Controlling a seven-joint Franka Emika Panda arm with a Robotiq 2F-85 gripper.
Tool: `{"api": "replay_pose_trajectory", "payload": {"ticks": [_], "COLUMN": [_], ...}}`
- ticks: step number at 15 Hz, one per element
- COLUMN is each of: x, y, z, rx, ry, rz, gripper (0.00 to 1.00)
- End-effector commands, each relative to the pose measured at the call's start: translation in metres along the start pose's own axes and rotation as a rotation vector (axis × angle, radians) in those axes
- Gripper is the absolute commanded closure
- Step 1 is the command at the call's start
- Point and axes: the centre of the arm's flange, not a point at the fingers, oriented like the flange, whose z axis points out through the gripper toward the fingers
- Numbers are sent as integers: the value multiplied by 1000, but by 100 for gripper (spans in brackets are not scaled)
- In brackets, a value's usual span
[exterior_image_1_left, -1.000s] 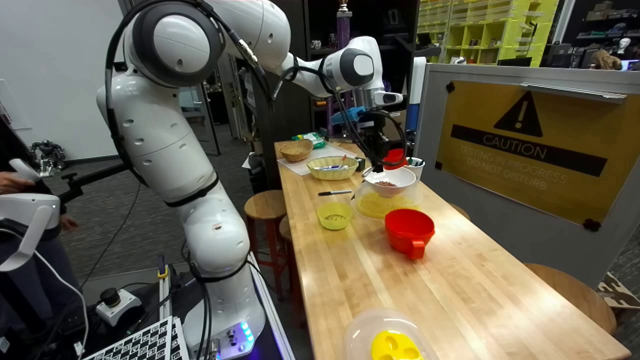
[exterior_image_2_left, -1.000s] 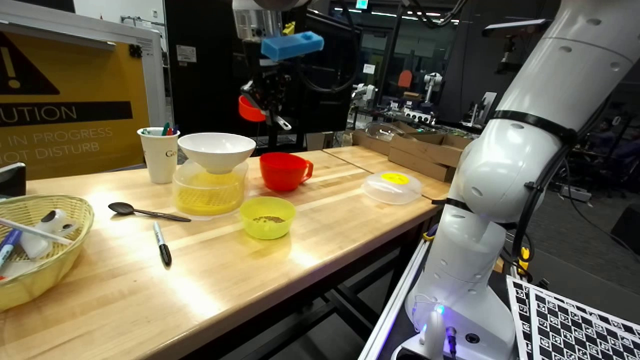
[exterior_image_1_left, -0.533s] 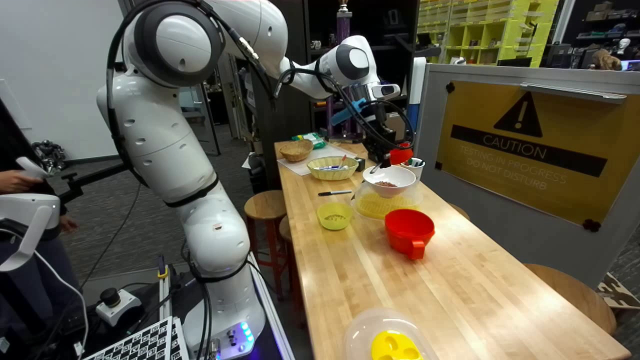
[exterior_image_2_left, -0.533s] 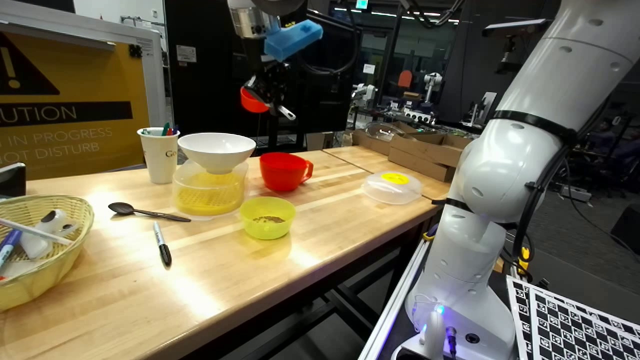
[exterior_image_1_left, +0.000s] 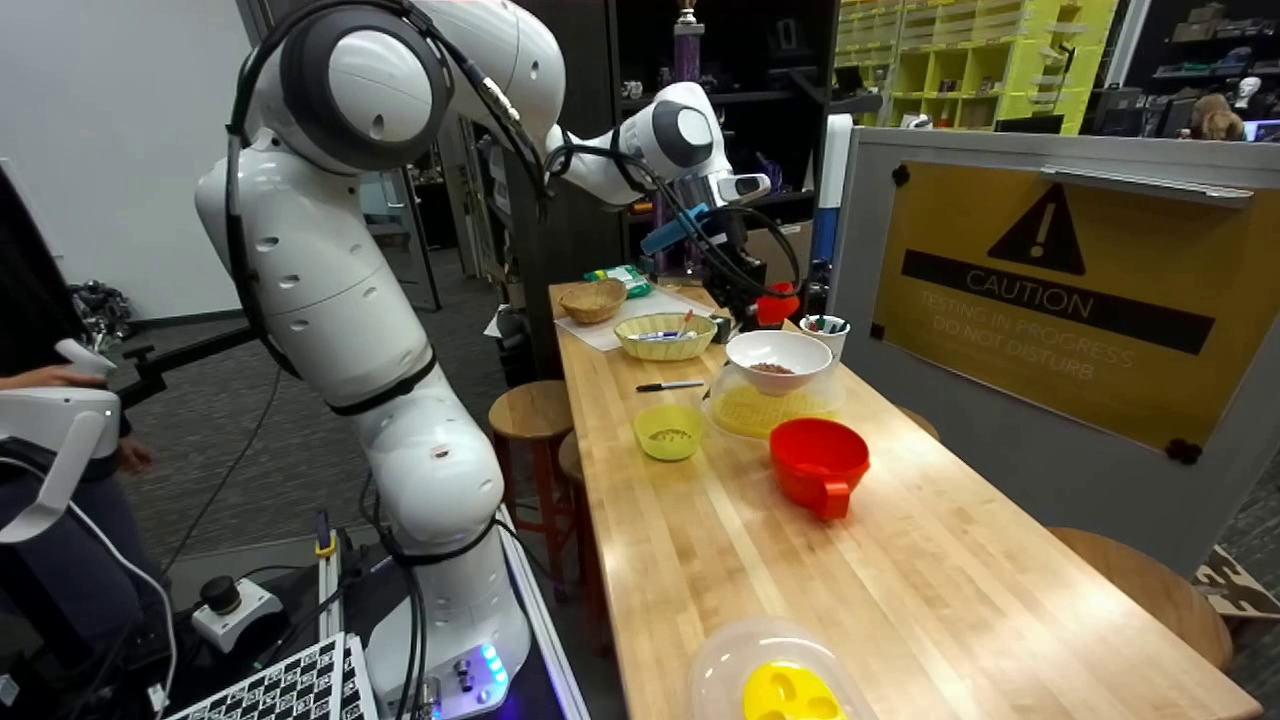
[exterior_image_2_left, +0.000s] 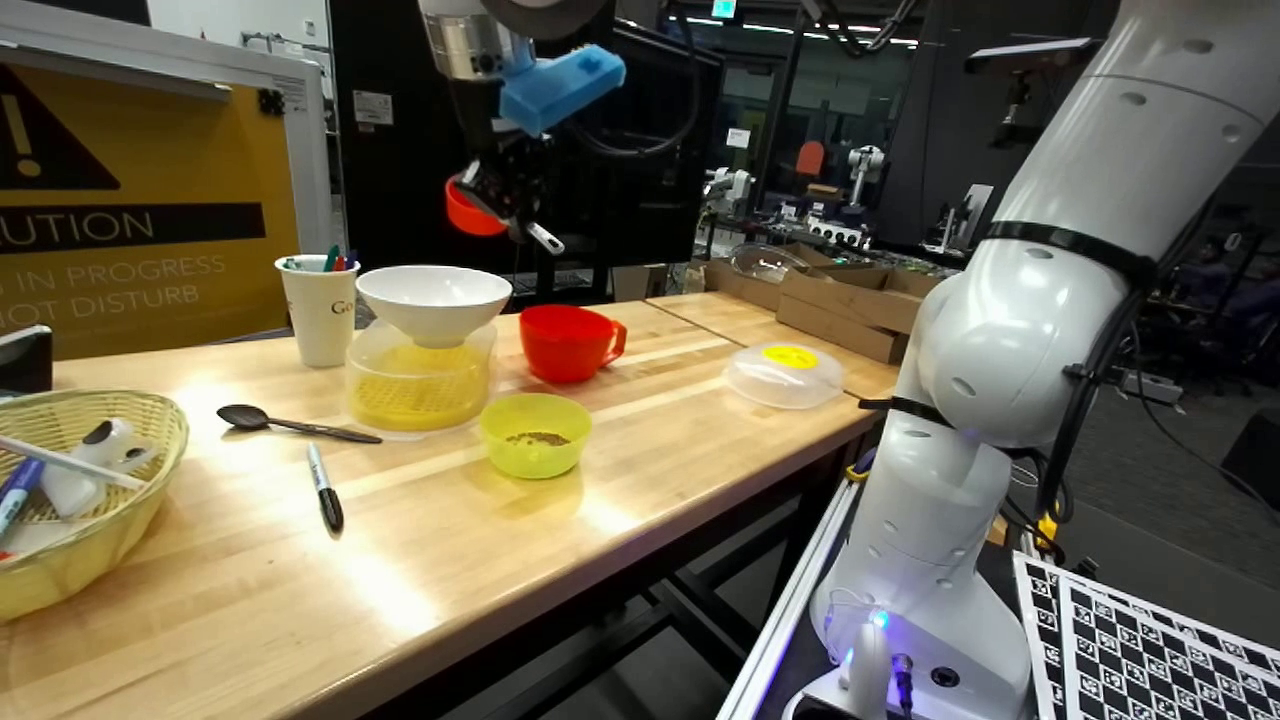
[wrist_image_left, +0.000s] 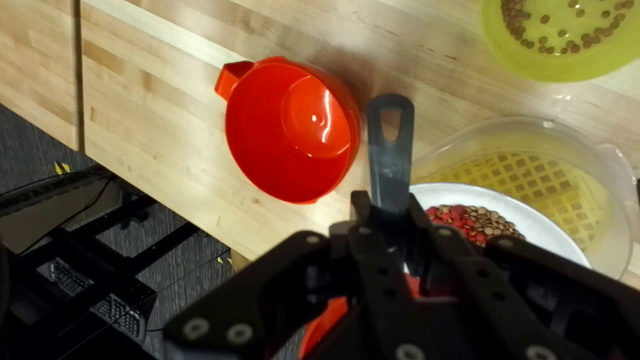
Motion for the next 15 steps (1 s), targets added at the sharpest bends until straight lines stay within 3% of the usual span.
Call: {"api": "replay_pose_trajectory", "payload": {"ticks": [1, 6, 10, 15], "x": [1, 7, 10, 12], "y": [-15, -20, -28, -45], "z": [6, 0, -34, -78], "rx": [-3, 67, 82, 38], "ry": [38, -41, -132, -235], "rz": [17, -56, -146, -226], "gripper": [96, 96, 96, 96]}}
